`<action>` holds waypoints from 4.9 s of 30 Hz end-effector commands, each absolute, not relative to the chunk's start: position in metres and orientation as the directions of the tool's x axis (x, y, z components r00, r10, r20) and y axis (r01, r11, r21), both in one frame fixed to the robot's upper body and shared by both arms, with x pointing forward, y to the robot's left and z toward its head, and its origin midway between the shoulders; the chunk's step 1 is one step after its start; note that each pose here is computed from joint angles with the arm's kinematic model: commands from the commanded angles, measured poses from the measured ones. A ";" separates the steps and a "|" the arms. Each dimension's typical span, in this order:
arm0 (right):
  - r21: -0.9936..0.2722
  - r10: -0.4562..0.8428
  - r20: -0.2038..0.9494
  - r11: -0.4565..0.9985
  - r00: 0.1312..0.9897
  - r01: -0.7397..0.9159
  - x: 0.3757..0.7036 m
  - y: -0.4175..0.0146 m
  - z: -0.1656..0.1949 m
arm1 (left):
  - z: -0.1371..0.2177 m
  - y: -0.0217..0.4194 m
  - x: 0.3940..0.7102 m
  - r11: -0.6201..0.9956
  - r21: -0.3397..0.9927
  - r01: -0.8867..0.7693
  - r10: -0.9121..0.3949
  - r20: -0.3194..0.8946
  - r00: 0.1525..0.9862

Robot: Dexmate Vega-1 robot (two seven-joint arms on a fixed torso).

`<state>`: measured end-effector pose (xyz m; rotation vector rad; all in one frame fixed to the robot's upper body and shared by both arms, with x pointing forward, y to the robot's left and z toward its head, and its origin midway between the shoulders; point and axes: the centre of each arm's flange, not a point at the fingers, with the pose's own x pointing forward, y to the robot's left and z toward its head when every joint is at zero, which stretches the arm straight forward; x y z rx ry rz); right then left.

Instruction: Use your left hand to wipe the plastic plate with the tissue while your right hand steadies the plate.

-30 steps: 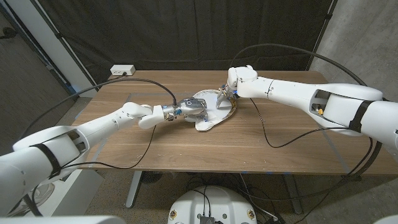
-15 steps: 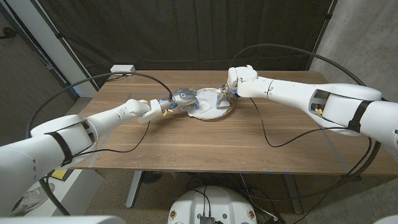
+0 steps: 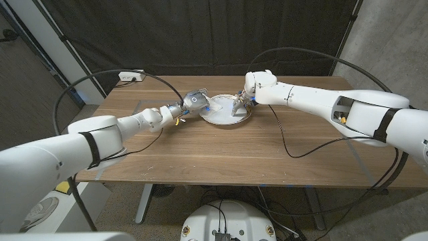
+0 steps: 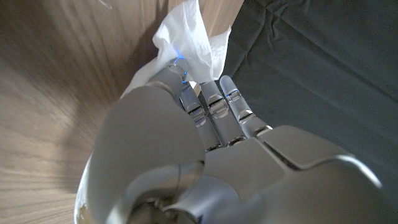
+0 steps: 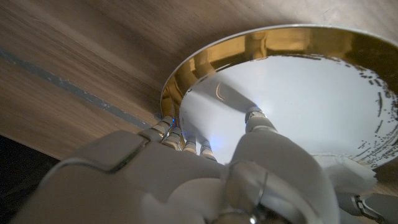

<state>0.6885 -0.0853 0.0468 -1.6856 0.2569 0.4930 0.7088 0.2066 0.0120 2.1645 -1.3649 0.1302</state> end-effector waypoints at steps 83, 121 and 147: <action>-0.975 0.154 -0.224 -0.044 0.962 -0.220 0.653 -0.109 0.088 | 0.096 0.270 0.568 0.347 0.443 -0.827 -0.496 0.835 0.238; -0.859 0.132 0.145 0.508 0.981 0.059 0.617 -0.201 0.083 | 0.070 0.372 0.601 0.056 0.633 -0.772 -0.212 0.763 0.611; -0.747 0.171 0.215 0.663 0.961 0.050 0.610 -0.224 0.061 | 0.046 0.355 0.646 -0.206 0.876 -0.436 -0.253 0.383 0.888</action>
